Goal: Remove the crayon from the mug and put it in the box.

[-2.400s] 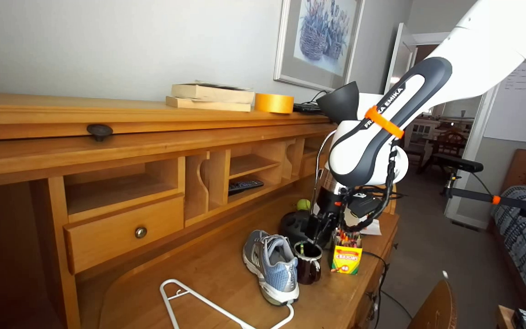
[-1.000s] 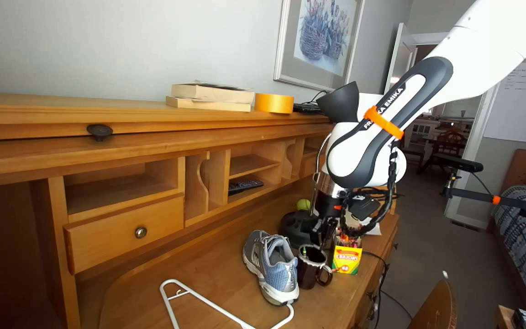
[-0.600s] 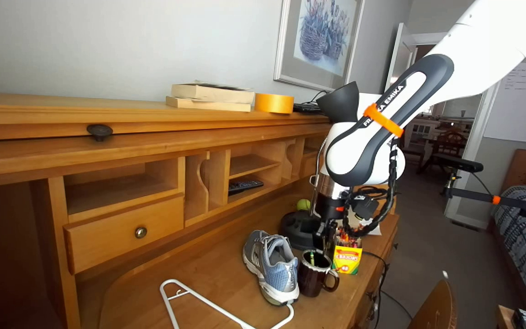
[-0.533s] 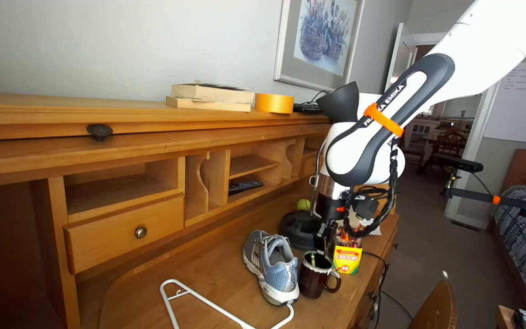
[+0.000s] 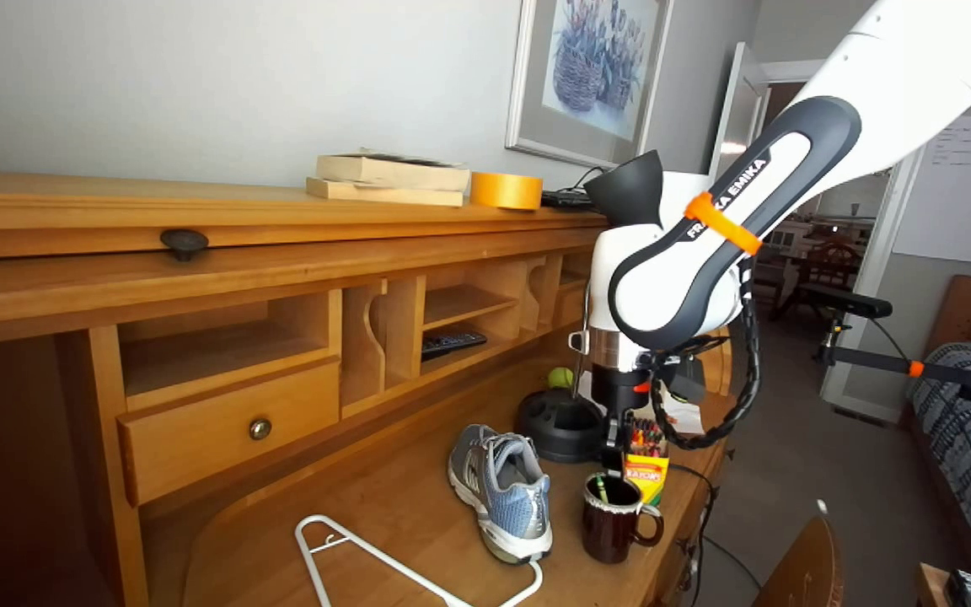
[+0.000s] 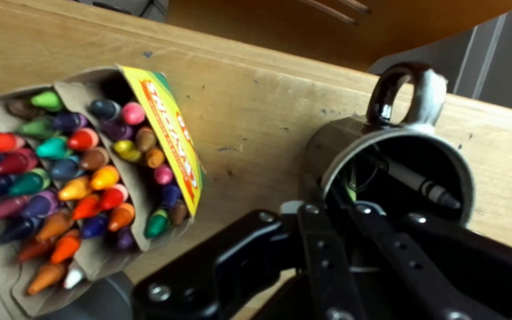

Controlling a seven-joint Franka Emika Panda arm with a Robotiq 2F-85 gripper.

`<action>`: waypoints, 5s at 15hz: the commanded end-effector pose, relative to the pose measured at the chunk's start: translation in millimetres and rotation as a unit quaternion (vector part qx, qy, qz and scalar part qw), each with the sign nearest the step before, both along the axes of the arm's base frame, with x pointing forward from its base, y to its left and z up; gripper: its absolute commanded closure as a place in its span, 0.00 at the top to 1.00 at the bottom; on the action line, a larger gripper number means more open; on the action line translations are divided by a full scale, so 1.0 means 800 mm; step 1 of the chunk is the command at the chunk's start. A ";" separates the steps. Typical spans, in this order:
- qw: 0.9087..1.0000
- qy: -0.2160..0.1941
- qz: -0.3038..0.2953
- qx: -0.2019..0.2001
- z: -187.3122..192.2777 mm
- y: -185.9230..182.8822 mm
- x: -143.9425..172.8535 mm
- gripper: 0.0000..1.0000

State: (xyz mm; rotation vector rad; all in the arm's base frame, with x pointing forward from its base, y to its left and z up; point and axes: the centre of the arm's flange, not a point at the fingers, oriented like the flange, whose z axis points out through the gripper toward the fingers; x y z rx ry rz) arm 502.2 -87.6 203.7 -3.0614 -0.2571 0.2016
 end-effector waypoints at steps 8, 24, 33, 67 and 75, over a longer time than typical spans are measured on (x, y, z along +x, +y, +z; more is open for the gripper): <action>0.997 0.016 0.005 -0.073 -0.003 -0.004 -0.008 0.15; 0.994 -0.016 -0.017 -0.102 0.041 0.003 -0.006 1.00; 0.995 -0.022 -0.030 -0.097 0.044 0.028 0.004 0.87; 0.995 -0.008 -0.041 -0.086 0.035 0.051 -0.005 0.43; 0.995 -0.013 -0.049 -0.081 0.045 0.051 -0.009 0.46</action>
